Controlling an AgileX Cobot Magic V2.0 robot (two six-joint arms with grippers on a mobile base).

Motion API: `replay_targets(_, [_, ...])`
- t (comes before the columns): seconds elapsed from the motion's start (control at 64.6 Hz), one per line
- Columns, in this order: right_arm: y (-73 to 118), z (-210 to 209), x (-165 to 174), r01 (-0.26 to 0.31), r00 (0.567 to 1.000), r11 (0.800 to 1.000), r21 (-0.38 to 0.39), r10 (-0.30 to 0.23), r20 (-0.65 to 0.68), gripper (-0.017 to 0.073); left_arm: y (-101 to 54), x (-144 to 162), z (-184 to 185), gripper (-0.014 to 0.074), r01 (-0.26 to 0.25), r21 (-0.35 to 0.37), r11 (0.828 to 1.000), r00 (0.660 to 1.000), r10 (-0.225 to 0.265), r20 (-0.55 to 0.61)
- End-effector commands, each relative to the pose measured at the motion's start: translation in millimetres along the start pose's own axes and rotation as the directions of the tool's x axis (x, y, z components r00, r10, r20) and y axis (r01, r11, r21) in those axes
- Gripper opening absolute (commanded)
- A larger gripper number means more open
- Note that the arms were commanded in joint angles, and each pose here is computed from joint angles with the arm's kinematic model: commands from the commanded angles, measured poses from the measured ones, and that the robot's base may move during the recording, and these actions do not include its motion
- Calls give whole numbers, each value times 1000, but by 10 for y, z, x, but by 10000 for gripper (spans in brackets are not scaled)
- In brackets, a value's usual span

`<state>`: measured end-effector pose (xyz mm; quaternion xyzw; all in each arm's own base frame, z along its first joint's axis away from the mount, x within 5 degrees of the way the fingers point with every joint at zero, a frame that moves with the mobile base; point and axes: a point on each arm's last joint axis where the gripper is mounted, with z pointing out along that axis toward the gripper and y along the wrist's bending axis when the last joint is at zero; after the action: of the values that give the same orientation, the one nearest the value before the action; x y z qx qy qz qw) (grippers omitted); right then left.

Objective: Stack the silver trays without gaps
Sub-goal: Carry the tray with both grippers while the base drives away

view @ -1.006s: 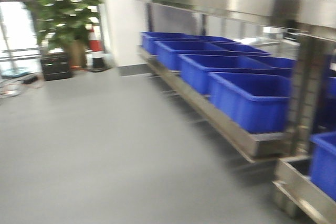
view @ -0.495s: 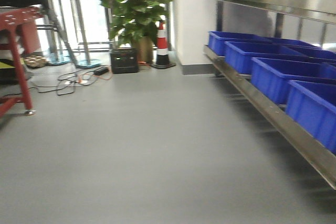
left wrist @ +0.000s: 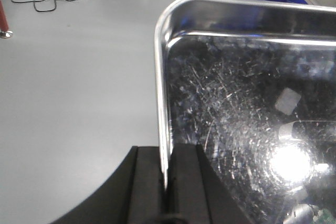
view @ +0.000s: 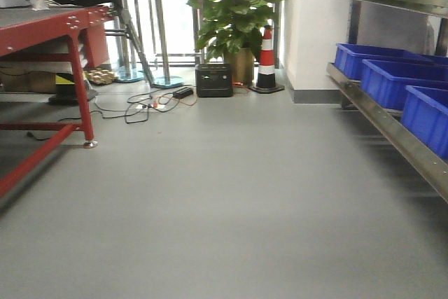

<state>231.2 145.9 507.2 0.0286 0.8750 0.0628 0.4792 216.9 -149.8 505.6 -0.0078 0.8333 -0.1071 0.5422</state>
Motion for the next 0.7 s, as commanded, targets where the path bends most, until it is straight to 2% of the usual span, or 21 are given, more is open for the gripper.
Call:
replay_targets(0.0, [-26,-75,-68,1,998,1000,-14,0,58,-1,-15,-52,-49,-16,-5,21,1000,999,4,41])
replay_targets(0.681, [-26,-75,-68,1,998,1000,-14,0,58,-1,-15,-52,-49,-16,-5,21,1000,999,4,41])
